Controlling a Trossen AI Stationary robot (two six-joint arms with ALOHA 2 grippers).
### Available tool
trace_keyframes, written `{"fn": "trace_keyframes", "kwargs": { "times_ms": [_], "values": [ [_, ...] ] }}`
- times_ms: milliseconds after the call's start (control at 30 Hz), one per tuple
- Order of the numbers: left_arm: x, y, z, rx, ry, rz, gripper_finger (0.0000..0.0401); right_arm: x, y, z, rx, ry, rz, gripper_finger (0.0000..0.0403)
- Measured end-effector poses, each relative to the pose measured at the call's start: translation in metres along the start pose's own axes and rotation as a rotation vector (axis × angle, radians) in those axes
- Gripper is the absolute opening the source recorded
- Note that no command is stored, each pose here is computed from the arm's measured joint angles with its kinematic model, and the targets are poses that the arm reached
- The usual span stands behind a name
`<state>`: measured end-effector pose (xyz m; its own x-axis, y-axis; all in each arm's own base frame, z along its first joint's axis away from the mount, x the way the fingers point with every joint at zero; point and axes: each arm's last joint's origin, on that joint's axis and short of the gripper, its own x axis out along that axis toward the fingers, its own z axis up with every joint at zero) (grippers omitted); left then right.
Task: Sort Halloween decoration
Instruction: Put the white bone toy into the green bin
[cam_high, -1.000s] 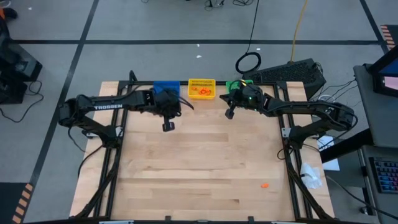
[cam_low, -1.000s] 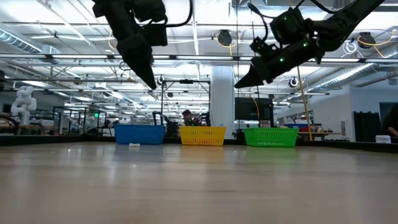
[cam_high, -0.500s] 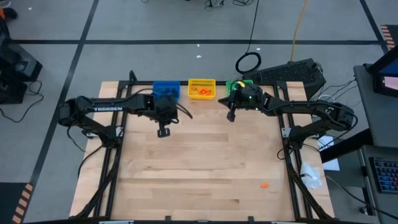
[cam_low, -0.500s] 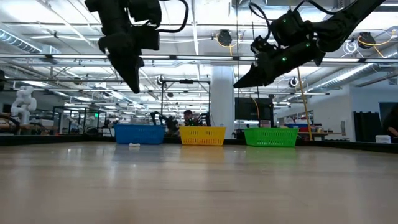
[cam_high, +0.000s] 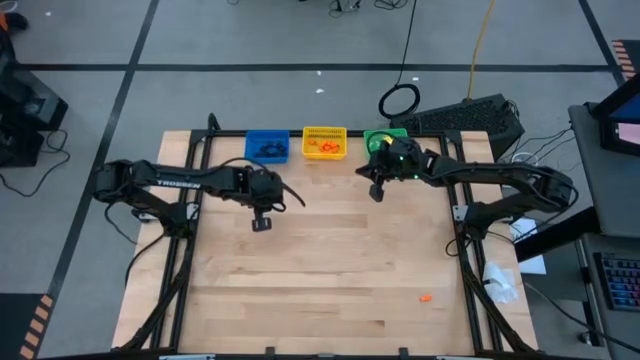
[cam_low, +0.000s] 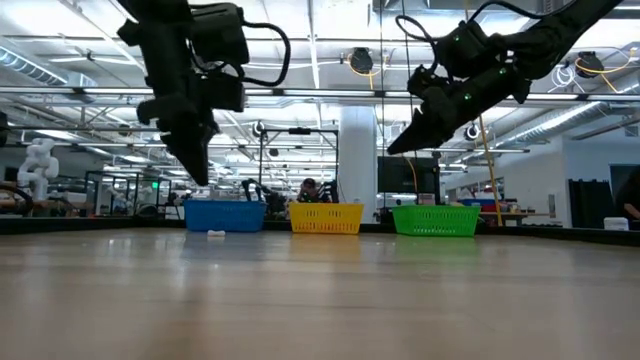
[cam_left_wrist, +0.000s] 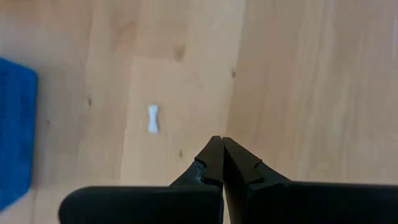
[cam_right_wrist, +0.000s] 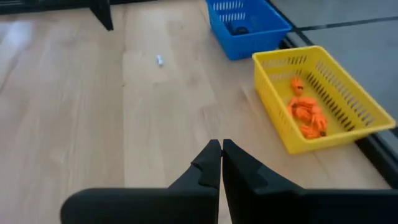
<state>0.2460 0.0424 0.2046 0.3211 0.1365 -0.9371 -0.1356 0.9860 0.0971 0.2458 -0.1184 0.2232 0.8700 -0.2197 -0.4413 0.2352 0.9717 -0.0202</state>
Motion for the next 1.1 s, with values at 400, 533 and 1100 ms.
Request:
{"fn": "trace_keyframes", "kwargs": {
  "times_ms": [400, 533, 1100],
  "values": [
    [0.041, 0.020, 0.004, -0.048, -0.003, 0.035, 0.0102, -0.012, 0.001, 0.003, -0.017, 0.015, -0.022, 0.0000],
    [0.055, 0.030, 0.001, -0.006, 0.063, 0.069, 0.0130, -0.012, 0.001, 0.002, -0.018, 0.018, -0.021, 0.0000],
    [0.082, 0.046, -0.003, -0.008, 0.113, 0.008, 0.0054, -0.012, 0.001, 0.002, -0.025, 0.018, -0.021, 0.0000]
  ]
}}
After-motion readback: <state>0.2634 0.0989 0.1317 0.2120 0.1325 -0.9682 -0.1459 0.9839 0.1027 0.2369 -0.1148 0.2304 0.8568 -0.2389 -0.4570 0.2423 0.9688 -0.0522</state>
